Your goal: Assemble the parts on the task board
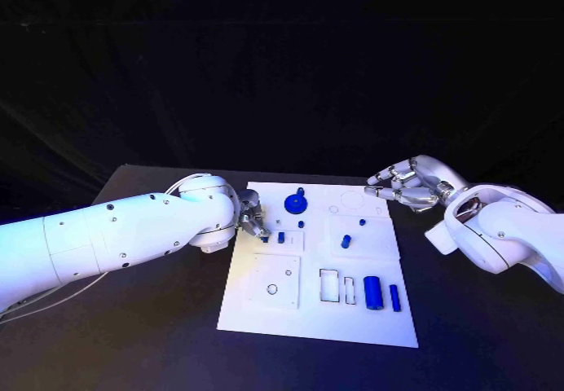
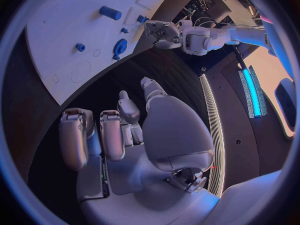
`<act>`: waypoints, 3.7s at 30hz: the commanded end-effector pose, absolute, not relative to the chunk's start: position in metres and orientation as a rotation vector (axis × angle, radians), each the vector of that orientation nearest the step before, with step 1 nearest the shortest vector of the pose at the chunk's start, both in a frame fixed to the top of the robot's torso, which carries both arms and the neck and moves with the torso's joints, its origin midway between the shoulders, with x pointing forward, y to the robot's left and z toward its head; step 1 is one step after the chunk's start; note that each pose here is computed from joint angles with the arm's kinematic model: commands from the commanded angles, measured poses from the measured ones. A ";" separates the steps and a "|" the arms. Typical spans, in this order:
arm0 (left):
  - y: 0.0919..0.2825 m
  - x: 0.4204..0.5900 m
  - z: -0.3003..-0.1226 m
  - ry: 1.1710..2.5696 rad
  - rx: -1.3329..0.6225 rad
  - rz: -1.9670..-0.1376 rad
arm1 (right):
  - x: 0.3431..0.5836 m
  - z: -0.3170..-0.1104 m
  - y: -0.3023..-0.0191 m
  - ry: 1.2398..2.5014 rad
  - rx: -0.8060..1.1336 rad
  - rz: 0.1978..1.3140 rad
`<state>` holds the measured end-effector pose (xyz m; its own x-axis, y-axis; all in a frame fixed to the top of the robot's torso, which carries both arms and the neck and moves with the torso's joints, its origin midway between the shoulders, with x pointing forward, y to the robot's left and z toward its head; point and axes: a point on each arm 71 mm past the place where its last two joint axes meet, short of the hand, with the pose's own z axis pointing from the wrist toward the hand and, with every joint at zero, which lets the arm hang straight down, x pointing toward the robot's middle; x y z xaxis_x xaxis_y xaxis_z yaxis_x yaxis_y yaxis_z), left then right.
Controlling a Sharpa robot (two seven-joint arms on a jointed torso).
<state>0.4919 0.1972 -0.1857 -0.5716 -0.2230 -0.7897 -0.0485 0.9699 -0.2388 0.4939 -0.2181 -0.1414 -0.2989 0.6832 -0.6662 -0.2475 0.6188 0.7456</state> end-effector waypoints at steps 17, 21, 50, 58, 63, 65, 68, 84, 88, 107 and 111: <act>0.196 0.490 -0.188 2.219 -0.113 -0.172 | 0.493 -0.142 -0.218 1.633 0.356 0.960; 0.195 0.490 -0.188 2.211 -0.120 -0.177 | 0.493 -0.141 -0.218 1.632 0.356 0.960; 0.191 0.497 -0.191 2.230 -0.133 -0.155 | 0.493 -0.141 -0.217 1.632 0.356 0.961; 0.193 0.499 -0.191 2.226 -0.146 -0.143 | 0.493 -0.141 -0.218 1.631 0.358 0.960; 0.194 0.500 -0.191 2.222 -0.153 -0.136 | 0.493 -0.141 -0.218 1.629 0.358 0.959; 0.195 0.500 -0.191 2.220 -0.156 -0.133 | 0.493 -0.141 -0.218 1.629 0.358 0.958; 0.196 0.500 -0.191 2.216 -0.160 -0.132 | 0.493 -0.141 -0.218 1.628 0.359 0.958; 0.201 0.498 -0.180 2.153 -0.227 -0.190 | 0.494 -0.141 -0.219 1.627 0.359 0.956; 0.203 0.499 -0.176 2.124 -0.280 -0.233 | 0.494 -0.141 -0.219 1.628 0.359 0.956; 0.168 0.496 -0.149 1.672 -0.089 -0.777 | 0.494 -0.141 -0.219 1.621 0.356 0.961; 0.157 0.494 -0.150 1.598 0.048 -0.789 | 0.494 -0.141 -0.218 1.620 0.354 0.964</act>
